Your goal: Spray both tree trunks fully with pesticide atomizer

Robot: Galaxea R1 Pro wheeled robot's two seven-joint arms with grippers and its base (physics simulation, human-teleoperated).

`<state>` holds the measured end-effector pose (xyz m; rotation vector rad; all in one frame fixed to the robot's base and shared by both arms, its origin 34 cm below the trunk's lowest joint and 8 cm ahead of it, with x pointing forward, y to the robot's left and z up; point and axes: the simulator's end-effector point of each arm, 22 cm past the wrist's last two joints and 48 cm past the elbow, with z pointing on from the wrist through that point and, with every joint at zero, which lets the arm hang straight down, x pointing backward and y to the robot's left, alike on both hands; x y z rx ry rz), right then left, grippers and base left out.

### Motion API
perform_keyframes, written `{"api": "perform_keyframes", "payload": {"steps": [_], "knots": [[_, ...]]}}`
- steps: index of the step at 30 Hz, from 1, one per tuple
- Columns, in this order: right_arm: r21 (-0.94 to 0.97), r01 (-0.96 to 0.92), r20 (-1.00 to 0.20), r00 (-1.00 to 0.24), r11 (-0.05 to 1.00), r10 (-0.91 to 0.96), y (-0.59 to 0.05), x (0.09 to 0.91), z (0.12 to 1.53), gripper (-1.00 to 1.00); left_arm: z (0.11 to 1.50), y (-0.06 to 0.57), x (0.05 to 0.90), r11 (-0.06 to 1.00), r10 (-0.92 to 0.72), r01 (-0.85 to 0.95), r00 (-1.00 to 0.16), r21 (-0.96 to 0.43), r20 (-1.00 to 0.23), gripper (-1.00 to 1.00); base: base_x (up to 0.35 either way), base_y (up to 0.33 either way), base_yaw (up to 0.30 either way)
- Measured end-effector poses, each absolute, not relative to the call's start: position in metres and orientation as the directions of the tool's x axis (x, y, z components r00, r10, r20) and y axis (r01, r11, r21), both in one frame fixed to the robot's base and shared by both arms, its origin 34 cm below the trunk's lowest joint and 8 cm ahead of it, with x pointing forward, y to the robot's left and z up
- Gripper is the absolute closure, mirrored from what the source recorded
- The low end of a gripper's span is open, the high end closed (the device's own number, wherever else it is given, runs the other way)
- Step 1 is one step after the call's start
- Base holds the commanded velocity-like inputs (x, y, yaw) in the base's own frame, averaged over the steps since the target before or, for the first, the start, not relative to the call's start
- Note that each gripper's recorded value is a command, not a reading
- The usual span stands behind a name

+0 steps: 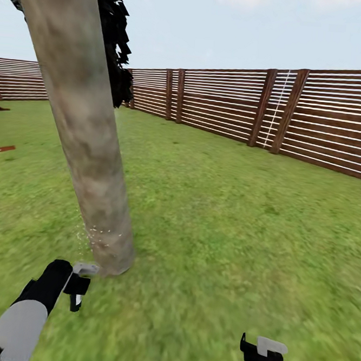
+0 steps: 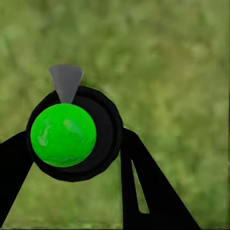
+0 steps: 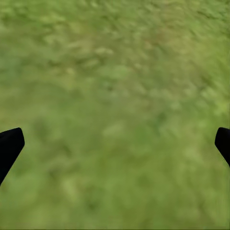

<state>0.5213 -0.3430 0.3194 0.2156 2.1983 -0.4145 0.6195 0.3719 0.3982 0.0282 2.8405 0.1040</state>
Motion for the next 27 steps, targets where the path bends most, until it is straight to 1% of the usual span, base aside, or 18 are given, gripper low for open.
{"api": "perform_keyframes", "payload": {"steps": [2,5,6,7,8,11,13,18,21,22,23,27], "knots": [[-0.219,0.296,-0.791,-0.611,0.93,0.009,-0.343,0.521,0.319,-1.0,0.372,0.351,0.594,0.999,0.028,0.023,-0.976,0.027,-0.217,1.0,0.01,-0.004,0.0],[-0.219,0.297,-0.791,-0.611,0.929,0.009,-0.344,0.521,0.319,-1.0,0.361,0.331,0.583,0.999,0.045,0.045,-0.982,0.003,-0.183,1.0,0.002,-0.001,0.0],[-0.22,0.297,-0.791,-0.611,0.929,0.008,-0.344,0.521,0.32,-1.0,0.361,0.337,0.581,0.999,0.046,0.044,-0.983,0.013,-0.178,1.0,0.0,0.0,0.0],[-0.221,0.298,-0.791,-0.611,0.929,0.008,-0.345,0.521,0.32,-1.0,0.364,0.365,0.578,0.999,0.017,0.011,-0.985,0.036,-0.173,1.0,0.0,0.0,0.0],[-0.221,0.297,-0.791,-0.611,0.929,0.007,-0.345,0.521,0.32,-1.0,0.37,0.408,0.573,0.994,0.022,0.005,-0.986,0.106,-0.165,1.0,0.0,0.0,0.0],[-0.221,0.297,-0.791,-0.611,0.929,0.007,-0.345,0.521,0.32,-1.0,0.369,0.403,0.573,0.996,0.006,-0.008,-0.986,0.085,-0.165,1.0,0.0,0.0,0.0],[-0.221,0.297,-0.791,-0.611,0.929,0.007,-0.345,0.521,0.32,-1.0,0.365,0.378,0.576,0.999,0.013,0.004,-0.985,0.051,-0.17,1.0,0.0,0.0,0.0],[-0.221,0.297,-0.791,-0.611,0.929,0.007,-0.345,0.521,0.32,-1.0,0.37,0.383,0.581,0.998,0.021,0.009,-0.983,0.068,-0.181,1.0,0.027,-0.021,0.0],[-0.22,0.297,-0.792,-0.611,0.929,0.008,-0.344,0.521,0.32,-1.0,0.369,0.379,0.582,0.997,0.032,0.019,-0.983,0.074,-0.182,1.0,0.185,-0.158,0.0],[-0.22,0.296,-0.792,-0.611,0.93,0.007,-0.343,0.521,0.32,-1.0,0.369,0.391,0.581,0.993,0.029,0.007,-0.983,0.118,-0.181,1.0,0.232,-0.185,0.0],[-0.22,0.296,-0.792,-0.611,0.93,0.007,-0.344,0.521,0.32,-1.0,0.368,0.394,0.579,0.992,0.02,-0.003,-0.984,0.128,-0.178,1.0,0.236,-0.187,0.0],[-0.219,0.296,-0.792,-0.611,0.93,0.008,-0.343,0.521,0.32,-1.0,0.363,0.392,0.574,0.991,0.016,-0.006,-0.986,0.132,-0.167,1.0,0.237,-0.188,0.036]]}}
